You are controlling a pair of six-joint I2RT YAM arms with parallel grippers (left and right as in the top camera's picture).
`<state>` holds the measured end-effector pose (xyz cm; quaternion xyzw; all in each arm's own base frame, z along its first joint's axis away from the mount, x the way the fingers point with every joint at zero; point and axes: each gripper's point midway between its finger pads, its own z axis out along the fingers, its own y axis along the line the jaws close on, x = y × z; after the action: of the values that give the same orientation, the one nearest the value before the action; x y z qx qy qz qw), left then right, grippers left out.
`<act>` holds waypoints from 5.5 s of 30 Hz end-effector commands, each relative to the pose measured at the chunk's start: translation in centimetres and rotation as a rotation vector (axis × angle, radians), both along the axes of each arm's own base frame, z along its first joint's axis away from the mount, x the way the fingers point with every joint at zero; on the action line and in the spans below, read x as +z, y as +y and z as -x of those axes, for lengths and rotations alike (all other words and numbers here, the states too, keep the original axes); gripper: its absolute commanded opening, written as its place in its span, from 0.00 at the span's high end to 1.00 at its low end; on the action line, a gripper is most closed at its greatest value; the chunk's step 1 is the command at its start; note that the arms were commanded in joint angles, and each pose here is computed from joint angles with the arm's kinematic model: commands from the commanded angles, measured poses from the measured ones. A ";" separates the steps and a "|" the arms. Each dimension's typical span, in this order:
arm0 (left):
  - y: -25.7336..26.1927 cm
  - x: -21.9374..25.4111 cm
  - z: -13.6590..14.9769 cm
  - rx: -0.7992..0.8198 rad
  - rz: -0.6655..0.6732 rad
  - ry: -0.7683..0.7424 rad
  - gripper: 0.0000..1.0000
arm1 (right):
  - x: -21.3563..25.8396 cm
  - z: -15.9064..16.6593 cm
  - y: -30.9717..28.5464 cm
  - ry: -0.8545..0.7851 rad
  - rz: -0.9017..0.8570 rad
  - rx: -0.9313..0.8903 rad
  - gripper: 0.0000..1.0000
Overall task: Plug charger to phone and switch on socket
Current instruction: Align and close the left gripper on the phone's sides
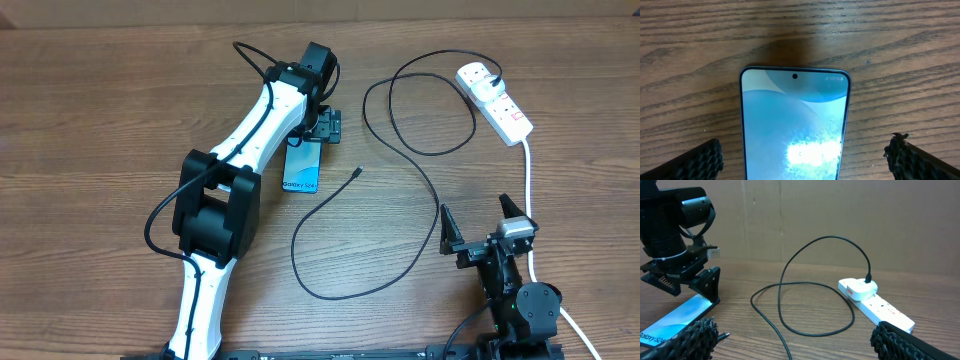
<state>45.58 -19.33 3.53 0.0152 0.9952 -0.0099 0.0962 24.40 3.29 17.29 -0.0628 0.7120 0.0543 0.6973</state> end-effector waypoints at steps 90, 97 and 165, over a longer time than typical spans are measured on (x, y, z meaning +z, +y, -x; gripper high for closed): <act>0.2 -3.5 1.5 -0.043 -0.018 0.052 0.00 | -0.2 0.0 0.0 -0.004 0.004 -0.004 0.00; 0.0 -3.6 1.8 -0.046 -0.005 0.066 0.00 | -0.2 0.0 0.0 -0.004 0.004 -0.004 0.00; 0.6 -4.9 3.6 -0.075 -0.018 0.131 0.00 | -0.2 0.0 0.0 -0.004 0.004 -0.004 0.00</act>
<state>42.89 -18.73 0.19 0.0325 0.9982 -0.0066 0.0491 24.40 3.29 17.28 -0.0630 0.7121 0.0544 0.6971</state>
